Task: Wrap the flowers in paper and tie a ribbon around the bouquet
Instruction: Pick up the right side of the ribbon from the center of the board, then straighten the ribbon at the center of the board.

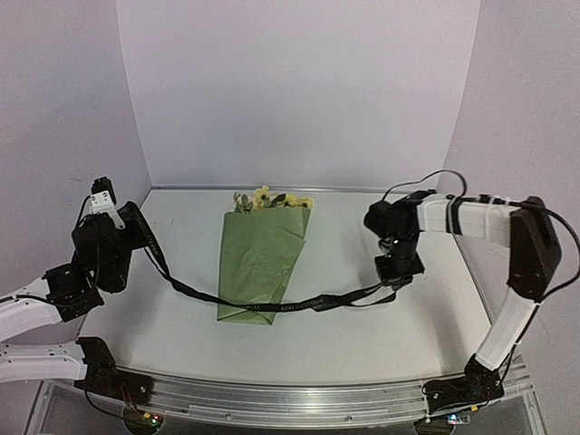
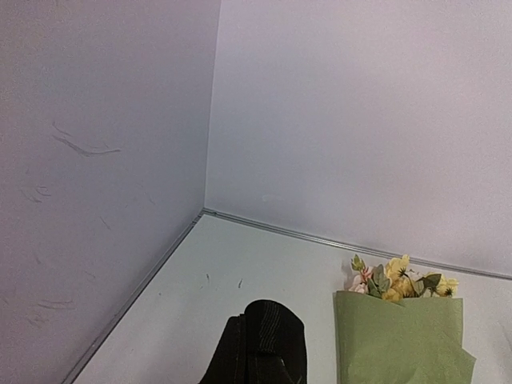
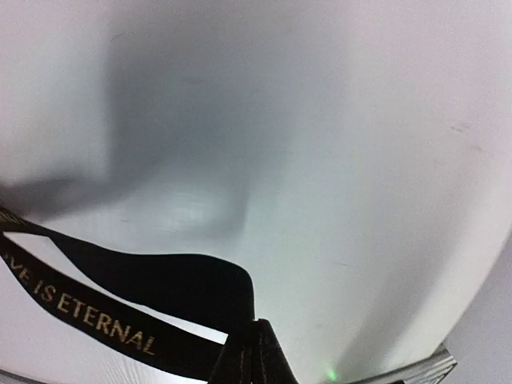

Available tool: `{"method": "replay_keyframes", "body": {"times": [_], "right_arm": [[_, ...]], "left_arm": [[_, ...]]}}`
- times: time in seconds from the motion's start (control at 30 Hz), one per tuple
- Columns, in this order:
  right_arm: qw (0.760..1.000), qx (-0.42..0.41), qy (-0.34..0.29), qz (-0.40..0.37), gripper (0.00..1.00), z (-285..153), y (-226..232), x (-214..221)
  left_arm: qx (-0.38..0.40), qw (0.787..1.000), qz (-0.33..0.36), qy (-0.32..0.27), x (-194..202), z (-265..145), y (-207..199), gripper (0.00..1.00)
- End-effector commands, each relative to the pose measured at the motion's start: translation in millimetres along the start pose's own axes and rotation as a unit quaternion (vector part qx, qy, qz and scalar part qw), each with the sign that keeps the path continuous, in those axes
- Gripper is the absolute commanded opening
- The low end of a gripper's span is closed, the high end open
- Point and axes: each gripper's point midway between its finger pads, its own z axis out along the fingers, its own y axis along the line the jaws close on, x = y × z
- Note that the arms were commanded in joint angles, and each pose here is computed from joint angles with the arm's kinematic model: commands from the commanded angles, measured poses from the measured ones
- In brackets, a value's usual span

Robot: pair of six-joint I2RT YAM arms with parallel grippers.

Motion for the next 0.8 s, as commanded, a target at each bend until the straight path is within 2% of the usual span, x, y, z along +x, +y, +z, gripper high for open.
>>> {"method": "replay_keyframes", "body": {"times": [0.0,0.23,0.4,0.63,0.77], "right_arm": [[0.989,0.086,-0.076,0.089,0.00,-62,-86,11],[0.962,0.159,-0.188,0.115,0.00,-132,-149,21],[0.940,0.244,-0.216,0.104,0.00,-171,-187,34],[0.924,0.301,-0.208,0.106,0.00,-185,-220,65],[0.928,0.306,-0.165,0.136,0.00,-157,-227,83]], "left_arm": [[-0.035,0.999,-0.016,-0.033,-38,-8,19,0.00],[-0.031,0.997,-0.037,-0.056,-66,-19,31,0.00],[-0.018,0.998,-0.032,-0.041,-71,-22,30,0.00],[0.006,0.999,-0.035,0.013,-35,-21,26,0.00],[-0.046,0.996,-0.014,0.070,10,-20,43,0.00]]}}
